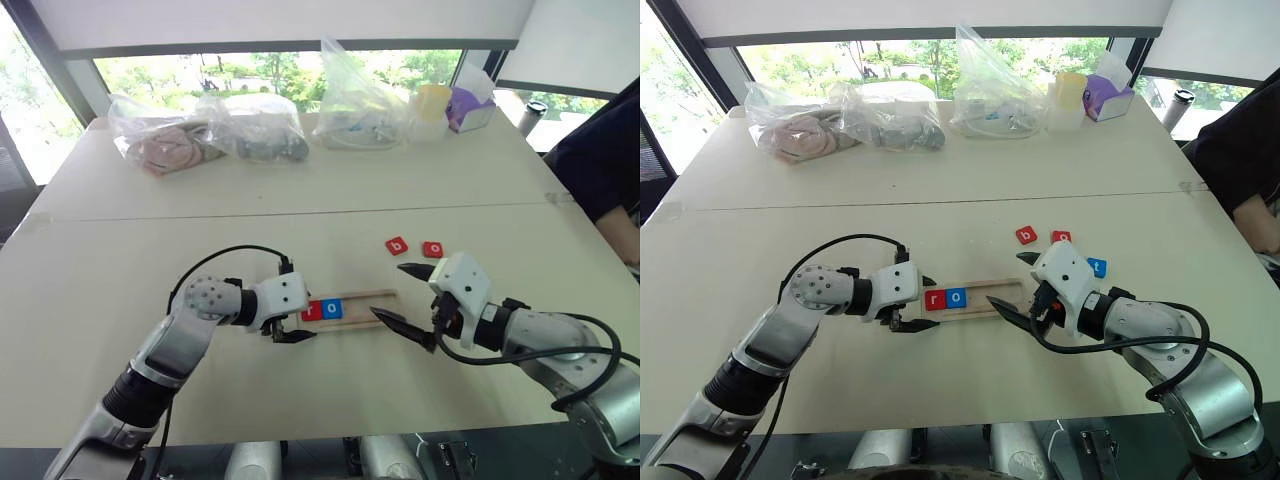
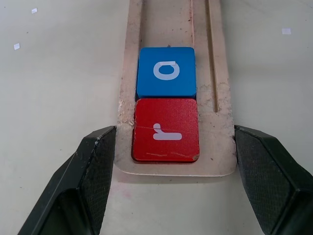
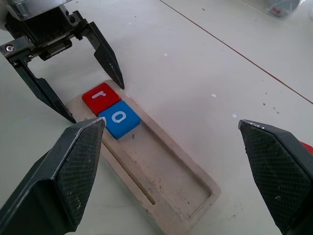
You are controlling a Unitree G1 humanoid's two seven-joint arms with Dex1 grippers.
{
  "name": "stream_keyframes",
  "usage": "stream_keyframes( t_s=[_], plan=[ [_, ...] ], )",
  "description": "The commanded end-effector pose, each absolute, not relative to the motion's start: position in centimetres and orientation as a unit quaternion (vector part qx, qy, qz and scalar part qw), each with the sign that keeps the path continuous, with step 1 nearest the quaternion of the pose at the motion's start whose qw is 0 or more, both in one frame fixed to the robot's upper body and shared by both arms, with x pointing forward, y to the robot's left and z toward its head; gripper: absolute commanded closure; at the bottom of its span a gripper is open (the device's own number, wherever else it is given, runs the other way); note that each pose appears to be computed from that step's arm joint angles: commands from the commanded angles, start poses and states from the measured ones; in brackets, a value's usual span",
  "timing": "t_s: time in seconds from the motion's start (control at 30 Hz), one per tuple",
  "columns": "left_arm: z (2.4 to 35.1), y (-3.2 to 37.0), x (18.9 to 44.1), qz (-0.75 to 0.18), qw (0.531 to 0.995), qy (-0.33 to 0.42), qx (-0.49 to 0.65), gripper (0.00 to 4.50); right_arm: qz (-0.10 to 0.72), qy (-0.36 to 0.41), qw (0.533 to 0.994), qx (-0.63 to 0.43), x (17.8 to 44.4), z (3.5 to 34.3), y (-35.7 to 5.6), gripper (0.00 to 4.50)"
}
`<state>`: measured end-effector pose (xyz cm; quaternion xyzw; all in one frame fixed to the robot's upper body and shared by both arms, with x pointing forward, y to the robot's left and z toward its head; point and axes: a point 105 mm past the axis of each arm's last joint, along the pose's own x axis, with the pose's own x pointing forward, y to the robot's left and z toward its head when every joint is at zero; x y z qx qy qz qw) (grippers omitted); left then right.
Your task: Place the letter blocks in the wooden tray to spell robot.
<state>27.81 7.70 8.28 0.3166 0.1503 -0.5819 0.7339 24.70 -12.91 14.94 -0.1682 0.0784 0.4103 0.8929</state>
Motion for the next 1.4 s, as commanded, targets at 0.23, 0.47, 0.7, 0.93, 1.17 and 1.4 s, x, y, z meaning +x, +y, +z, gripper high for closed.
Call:
stream_keyframes(
  t_s=[0.23, 0.47, 0.7, 0.93, 1.17, 1.4],
  plan=[
    [6.0, 7.1, 26.1, -0.639, 0.685, 0.185, 0.298, 1.40, 0.409, 0.058, 0.892, -0.182, 25.1, 15.9, -12.9, 0.00],
    [5.9, 7.0, 26.1, -0.643, 0.679, 0.187, 0.300, 1.40, 0.409, 0.058, 0.892, -0.183, 25.1, 16.0, -12.9, 0.00],
    [5.8, 6.9, 26.0, -0.646, 0.676, 0.193, 0.296, 1.40, 0.408, 0.058, 0.892, -0.184, 25.1, 16.0, -12.9, 0.00],
    [5.5, 7.5, 26.1, -0.643, 0.674, 0.198, 0.305, 0.04, 0.410, 0.057, 0.891, -0.185, 25.2, 16.0, -12.8, 0.00],
    [6.0, 10.2, 27.3, -0.607, 0.705, 0.212, 0.301, 0.04, 0.397, 0.051, 0.900, -0.172, 26.0, 15.9, -12.6, 0.00],
    [7.0, 14.1, 26.9, -0.580, 0.733, 0.216, 0.281, 0.04, 0.326, 0.064, 0.933, -0.142, 29.7, 15.0, -13.0, 0.00]
  ],
)
